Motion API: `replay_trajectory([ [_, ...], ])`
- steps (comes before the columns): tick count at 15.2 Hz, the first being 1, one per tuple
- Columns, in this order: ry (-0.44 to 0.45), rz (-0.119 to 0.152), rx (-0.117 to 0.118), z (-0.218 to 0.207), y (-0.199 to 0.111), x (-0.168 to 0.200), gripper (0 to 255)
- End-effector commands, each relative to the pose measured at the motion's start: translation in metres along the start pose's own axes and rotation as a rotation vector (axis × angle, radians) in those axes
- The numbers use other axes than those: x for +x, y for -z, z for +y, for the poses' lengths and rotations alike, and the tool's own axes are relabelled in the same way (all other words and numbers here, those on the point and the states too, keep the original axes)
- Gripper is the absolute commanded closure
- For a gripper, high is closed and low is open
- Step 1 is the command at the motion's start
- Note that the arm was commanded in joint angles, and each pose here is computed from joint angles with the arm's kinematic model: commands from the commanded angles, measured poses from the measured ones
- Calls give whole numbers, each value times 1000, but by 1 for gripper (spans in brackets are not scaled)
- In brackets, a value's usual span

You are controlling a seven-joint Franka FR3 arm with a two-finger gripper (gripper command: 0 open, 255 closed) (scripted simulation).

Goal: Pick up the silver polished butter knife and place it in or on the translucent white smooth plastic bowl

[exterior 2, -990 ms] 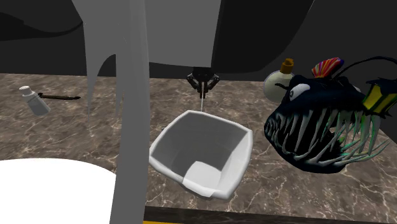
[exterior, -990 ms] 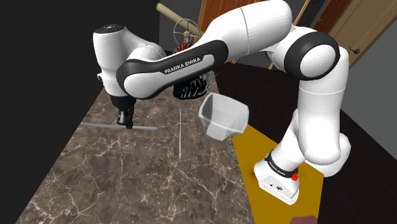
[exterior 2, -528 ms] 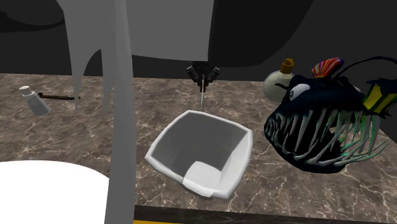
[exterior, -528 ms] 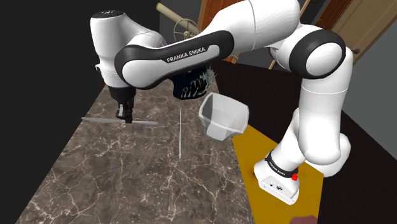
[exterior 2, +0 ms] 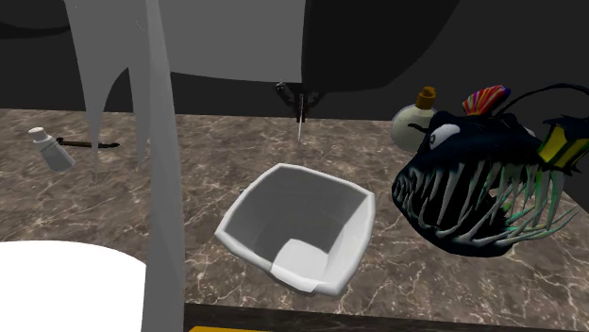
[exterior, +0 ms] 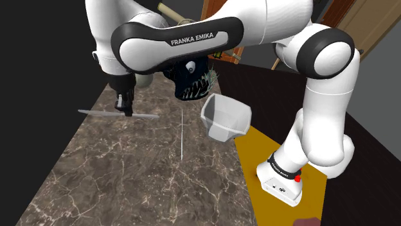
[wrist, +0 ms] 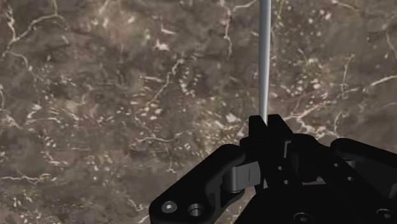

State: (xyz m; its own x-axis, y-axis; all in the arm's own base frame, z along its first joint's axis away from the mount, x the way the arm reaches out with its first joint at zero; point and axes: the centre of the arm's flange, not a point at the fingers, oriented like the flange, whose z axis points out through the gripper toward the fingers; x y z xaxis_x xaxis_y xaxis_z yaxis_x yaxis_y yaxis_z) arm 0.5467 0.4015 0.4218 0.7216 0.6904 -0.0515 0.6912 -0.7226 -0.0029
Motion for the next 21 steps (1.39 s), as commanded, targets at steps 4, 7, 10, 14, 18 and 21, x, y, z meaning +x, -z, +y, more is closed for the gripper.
replay_trajectory([
  [4,0,0,0,0,27,-2,255],
  [7,0,0,0,0,42,-3,255],
  [10,0,0,0,0,58,-3,255],
  [14,0,0,0,0,79,-4,255],
  [18,0,0,0,0,100,-5,255],
  [21,0,0,0,0,116,-6,255],
])
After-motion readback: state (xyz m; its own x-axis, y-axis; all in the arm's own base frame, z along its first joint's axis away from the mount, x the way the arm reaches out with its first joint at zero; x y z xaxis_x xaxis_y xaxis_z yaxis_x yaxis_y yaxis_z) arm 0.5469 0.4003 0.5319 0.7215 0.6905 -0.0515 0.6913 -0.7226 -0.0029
